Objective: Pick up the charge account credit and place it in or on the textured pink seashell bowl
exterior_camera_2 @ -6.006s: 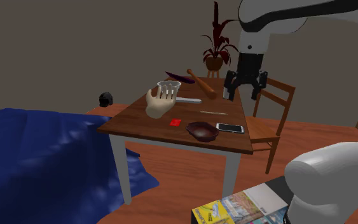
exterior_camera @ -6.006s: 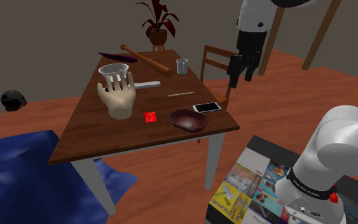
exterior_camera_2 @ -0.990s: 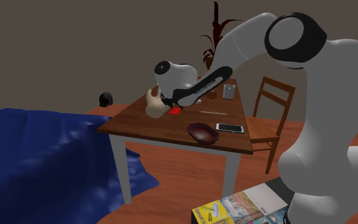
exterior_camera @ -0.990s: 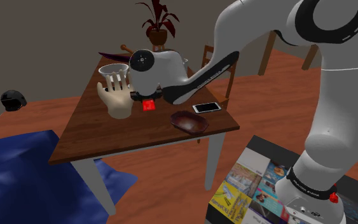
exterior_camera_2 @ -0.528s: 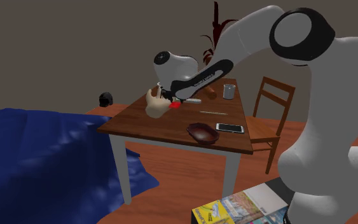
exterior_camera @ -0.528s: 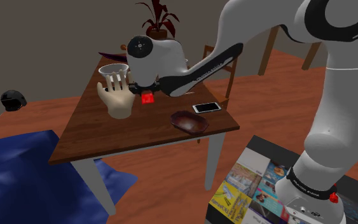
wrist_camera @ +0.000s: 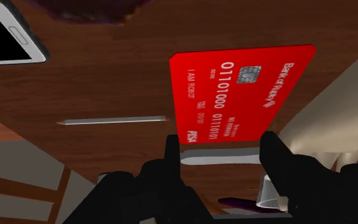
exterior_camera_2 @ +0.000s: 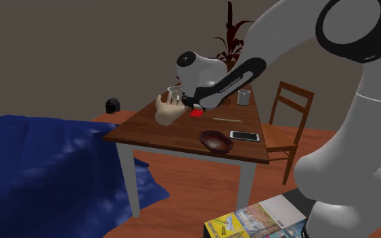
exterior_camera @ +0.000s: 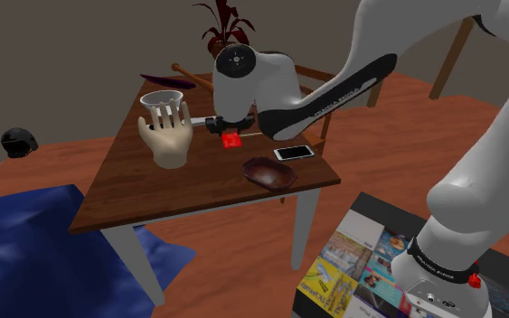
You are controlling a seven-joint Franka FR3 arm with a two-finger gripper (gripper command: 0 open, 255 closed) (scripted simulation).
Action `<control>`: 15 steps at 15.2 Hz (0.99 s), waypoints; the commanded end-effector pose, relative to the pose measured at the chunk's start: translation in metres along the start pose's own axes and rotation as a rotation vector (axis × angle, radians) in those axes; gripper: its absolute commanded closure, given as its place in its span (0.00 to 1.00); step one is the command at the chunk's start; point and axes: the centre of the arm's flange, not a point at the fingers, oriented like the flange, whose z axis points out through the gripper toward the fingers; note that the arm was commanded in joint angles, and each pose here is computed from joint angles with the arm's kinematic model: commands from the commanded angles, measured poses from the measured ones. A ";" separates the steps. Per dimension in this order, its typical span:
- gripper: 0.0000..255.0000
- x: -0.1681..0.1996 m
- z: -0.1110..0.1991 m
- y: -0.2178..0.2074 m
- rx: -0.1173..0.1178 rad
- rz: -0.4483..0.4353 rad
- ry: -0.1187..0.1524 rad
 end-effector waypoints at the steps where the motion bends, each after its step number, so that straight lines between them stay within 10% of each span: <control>1: 1.00 -0.009 -0.013 0.024 0.000 0.003 0.001; 8: 1.00 -0.042 -0.049 0.101 0.000 0.003 0.001; 15: 1.00 -0.066 -0.021 0.101 0.000 0.003 0.001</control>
